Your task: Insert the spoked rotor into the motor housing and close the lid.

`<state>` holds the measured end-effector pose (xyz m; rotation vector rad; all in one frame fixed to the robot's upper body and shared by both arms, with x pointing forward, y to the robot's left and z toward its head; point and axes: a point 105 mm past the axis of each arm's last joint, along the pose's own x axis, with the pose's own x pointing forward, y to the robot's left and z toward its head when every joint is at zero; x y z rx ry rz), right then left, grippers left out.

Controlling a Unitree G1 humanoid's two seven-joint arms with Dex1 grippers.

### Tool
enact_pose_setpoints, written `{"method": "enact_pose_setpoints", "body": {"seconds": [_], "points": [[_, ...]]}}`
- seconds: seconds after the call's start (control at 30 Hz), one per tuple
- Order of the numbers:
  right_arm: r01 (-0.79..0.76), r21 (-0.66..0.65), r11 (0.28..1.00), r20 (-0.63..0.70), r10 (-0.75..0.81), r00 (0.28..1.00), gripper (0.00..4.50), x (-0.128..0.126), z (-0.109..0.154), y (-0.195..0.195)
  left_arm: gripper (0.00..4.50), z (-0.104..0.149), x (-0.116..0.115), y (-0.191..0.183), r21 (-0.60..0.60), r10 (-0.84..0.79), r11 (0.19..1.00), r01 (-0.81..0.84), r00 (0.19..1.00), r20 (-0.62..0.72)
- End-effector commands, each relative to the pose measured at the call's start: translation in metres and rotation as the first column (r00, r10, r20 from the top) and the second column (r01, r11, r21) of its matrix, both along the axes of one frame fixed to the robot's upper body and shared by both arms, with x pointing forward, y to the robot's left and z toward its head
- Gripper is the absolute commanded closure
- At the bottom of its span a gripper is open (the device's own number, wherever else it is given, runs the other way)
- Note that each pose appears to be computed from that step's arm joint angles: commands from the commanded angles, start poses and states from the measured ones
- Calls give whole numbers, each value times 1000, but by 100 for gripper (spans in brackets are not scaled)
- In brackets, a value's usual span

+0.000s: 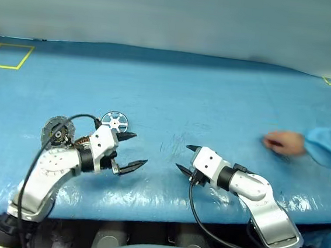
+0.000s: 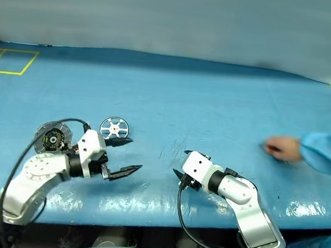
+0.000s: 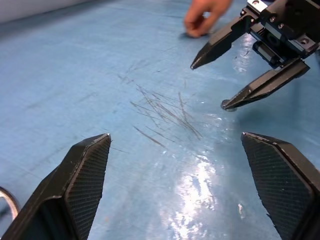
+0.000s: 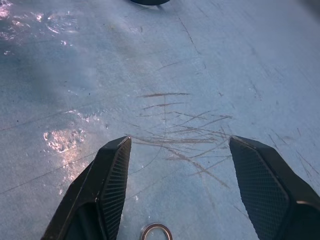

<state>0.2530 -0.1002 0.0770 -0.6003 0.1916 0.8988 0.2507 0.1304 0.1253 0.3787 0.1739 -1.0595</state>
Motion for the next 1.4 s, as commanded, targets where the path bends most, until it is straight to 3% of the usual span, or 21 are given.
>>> {"method": "enact_pose_setpoints", "body": {"seconds": [0.03,0.23,0.33,0.53,0.7,0.97,1.4], "points": [[-11,6,1000,39,11,999,122,4,5,4,0,22,-4,12,160,-39,986,45,998,-44],[-21,29,999,44,20,999,122,6,3,13,0,29,-13,47,426,-41,896,122,980,-196],[-19,47,999,38,17,999,122,3,0,17,0,18,-20,71,539,3,831,134,969,-245],[-18,61,998,23,16,1000,122,0,-6,21,0,5,-26,91,623,65,774,112,965,-254],[-31,61,998,20,30,999,122,1,-7,24,0,-5,-22,106,629,168,777,27,954,-247],[-32,52,998,18,31,999,122,1,-9,23,0,-18,-22,104,582,195,813,10,938,-288],[-2,43,999,19,2,1000,122,0,-11,19,0,-41,-18,102,599,206,800,30,924,-322]]}}
